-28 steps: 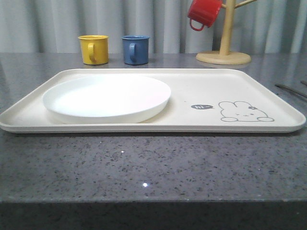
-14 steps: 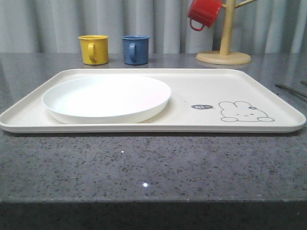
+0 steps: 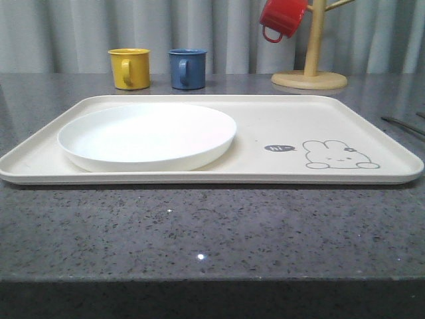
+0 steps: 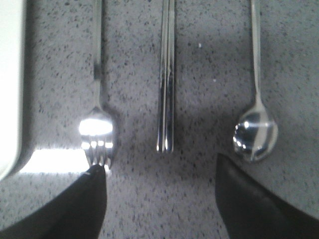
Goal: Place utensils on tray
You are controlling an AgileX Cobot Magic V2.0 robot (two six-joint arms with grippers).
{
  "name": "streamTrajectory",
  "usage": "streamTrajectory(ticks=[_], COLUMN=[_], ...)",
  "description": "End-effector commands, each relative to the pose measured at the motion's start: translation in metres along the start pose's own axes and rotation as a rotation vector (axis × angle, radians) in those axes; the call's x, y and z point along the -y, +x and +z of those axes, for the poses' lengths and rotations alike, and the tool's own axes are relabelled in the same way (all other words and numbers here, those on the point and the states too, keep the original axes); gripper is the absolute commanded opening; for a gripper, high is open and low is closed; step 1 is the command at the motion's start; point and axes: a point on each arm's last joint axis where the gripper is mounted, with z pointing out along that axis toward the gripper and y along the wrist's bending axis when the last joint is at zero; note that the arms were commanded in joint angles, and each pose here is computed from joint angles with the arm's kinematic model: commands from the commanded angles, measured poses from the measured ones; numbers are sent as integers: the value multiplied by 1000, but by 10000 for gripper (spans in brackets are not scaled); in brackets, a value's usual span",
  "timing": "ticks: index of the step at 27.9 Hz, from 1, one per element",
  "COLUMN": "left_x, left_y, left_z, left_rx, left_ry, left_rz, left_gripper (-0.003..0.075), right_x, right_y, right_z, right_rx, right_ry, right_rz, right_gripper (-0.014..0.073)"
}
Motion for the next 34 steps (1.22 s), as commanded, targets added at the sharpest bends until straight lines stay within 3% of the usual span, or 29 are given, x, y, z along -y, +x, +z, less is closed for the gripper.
streamTrajectory(ticks=[1, 8, 14, 26, 34], left_x=[-1, -1, -1, -1, -1], left_y=[-11, -11, -11, -11, -11], left_z=[-5, -5, -5, -5, -5], left_rx=[84, 84, 84, 84, 84], left_ry=[-4, -4, -4, -4, -4], left_rz=[-6, -6, -6, -6, -6], left_gripper=[388, 388, 388, 388, 388], right_x=[-2, -11, -24, -27, -27], right_y=[-20, -41, -48, -56, -56], right_z=[1, 26, 49, 77, 81], right_rx=[31, -11, -40, -50, -60], right_ry=[-42, -140, -154, -147, -147], right_rz=[-17, -12, -53, -59, -57], right_gripper=[497, 493, 432, 429, 275])
